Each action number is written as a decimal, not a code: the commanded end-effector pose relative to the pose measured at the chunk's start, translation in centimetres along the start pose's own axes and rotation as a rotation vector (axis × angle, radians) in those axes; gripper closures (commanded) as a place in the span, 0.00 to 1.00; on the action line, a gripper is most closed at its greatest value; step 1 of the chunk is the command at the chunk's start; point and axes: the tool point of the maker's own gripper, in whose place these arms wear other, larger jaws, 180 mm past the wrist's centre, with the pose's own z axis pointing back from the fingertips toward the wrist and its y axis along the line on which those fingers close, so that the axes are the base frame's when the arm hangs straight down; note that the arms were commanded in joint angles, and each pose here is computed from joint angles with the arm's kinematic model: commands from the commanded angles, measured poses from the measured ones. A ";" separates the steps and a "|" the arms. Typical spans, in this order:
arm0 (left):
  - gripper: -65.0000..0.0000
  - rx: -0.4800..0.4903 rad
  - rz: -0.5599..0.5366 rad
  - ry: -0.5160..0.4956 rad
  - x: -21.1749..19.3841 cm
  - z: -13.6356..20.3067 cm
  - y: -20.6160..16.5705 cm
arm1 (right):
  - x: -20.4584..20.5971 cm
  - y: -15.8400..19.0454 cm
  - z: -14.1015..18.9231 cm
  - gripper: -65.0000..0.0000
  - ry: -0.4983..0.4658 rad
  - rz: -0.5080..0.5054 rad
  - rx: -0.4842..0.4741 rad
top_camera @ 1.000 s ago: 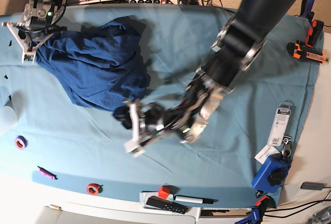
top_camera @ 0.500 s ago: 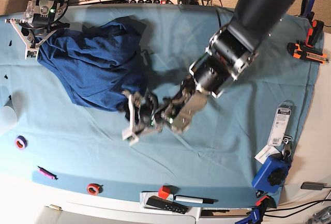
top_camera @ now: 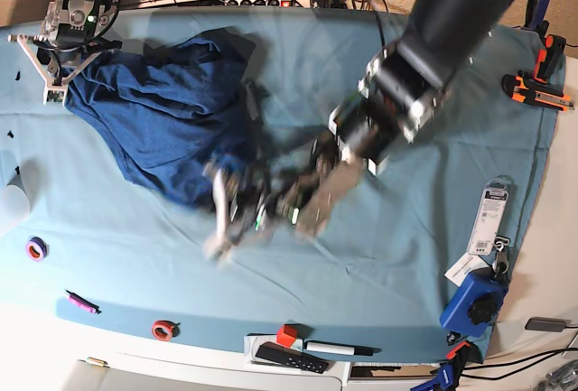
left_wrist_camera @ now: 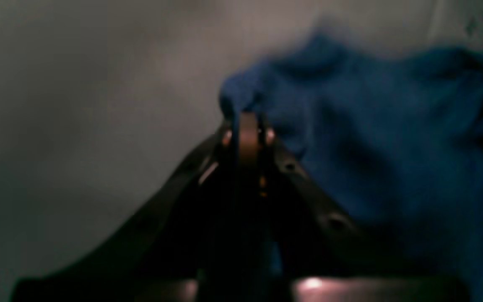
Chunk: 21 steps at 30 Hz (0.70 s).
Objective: Layout the t-shirt on the table in an organized manner, then fold the t-shirt properly
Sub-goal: 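Grasp the shirt edge with the left gripper beside the right gripper, then lift the shirt with both grippers and shake it out in the air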
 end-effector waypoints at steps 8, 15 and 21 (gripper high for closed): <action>1.00 -0.022 -0.024 -0.165 11.2 2.5 0.1 | 6.3 0.9 0.8 1.00 -0.223 -0.083 0.098; 1.00 -0.090 0.092 -0.306 17.4 6.9 1.6 | 15.0 3.2 3.7 1.00 -0.492 -0.210 0.325; 1.00 -0.057 0.114 -0.445 23.9 14.2 5.3 | 21.8 2.5 7.5 1.00 -0.738 -0.307 0.408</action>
